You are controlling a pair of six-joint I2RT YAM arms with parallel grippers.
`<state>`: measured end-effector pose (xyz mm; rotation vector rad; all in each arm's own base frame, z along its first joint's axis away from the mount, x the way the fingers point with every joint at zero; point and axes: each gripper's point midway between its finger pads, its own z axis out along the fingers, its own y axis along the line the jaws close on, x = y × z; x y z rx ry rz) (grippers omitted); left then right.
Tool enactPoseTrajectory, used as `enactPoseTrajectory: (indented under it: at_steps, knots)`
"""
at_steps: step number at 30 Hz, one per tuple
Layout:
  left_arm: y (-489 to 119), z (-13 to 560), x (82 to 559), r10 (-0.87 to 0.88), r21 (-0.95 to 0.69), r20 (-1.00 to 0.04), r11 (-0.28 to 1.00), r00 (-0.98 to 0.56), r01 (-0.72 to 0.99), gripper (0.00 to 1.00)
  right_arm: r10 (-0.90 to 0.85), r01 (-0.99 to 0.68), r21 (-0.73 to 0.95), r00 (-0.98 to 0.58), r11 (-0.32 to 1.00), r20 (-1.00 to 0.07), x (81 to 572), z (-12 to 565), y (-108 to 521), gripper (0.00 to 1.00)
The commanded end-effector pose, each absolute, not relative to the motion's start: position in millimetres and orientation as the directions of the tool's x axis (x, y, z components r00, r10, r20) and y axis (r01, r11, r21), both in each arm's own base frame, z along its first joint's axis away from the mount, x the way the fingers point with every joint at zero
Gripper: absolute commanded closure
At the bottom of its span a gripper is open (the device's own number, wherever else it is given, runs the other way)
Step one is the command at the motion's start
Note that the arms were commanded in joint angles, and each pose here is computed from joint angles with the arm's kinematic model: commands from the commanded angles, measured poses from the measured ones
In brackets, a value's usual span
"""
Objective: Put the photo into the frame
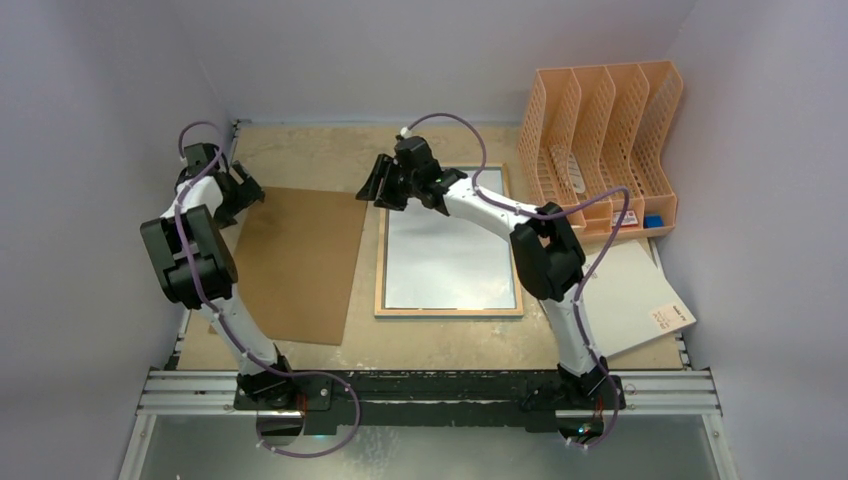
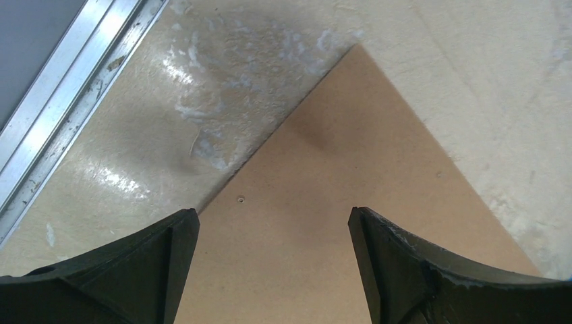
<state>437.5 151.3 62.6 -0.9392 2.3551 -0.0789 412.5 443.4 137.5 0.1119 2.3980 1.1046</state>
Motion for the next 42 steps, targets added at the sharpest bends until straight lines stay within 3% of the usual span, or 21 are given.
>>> enactPoseTrajectory:
  at_steps: [1,12,19,28,34,42]
  knots:
    - [166,47,427,-0.649,-0.178,-0.525,0.717,-0.551,-0.674,0.13,0.292,-0.166,0.76,-0.855,0.628,-0.428,417,150,465,0.43]
    - [167,27,413,-0.689,-0.184,-0.486,0.681,-0.537,-0.708,0.12,0.235,-0.08,0.648,-0.893,0.758,-0.385,401,86,482,0.41]
    - [135,18,408,-0.793,-0.346,-0.348,0.604,-0.5,-0.718,0.14,0.221,-0.026,0.568,-0.905,0.823,-0.363,393,52,482,0.4]
    - [123,16,398,-0.818,-0.369,-0.246,0.575,-0.52,-0.73,0.16,0.222,-0.003,0.542,-0.91,0.84,-0.35,394,31,482,0.4]
    - [114,12,393,-0.802,-0.372,-0.185,0.592,-0.568,-0.715,0.15,0.162,-0.038,0.688,-0.961,0.725,-0.225,372,43,513,0.39]
    - [104,13,392,-0.808,-0.408,-0.148,0.574,-0.57,-0.709,0.15,0.134,-0.181,0.855,-0.951,0.486,-0.278,373,136,542,0.43]
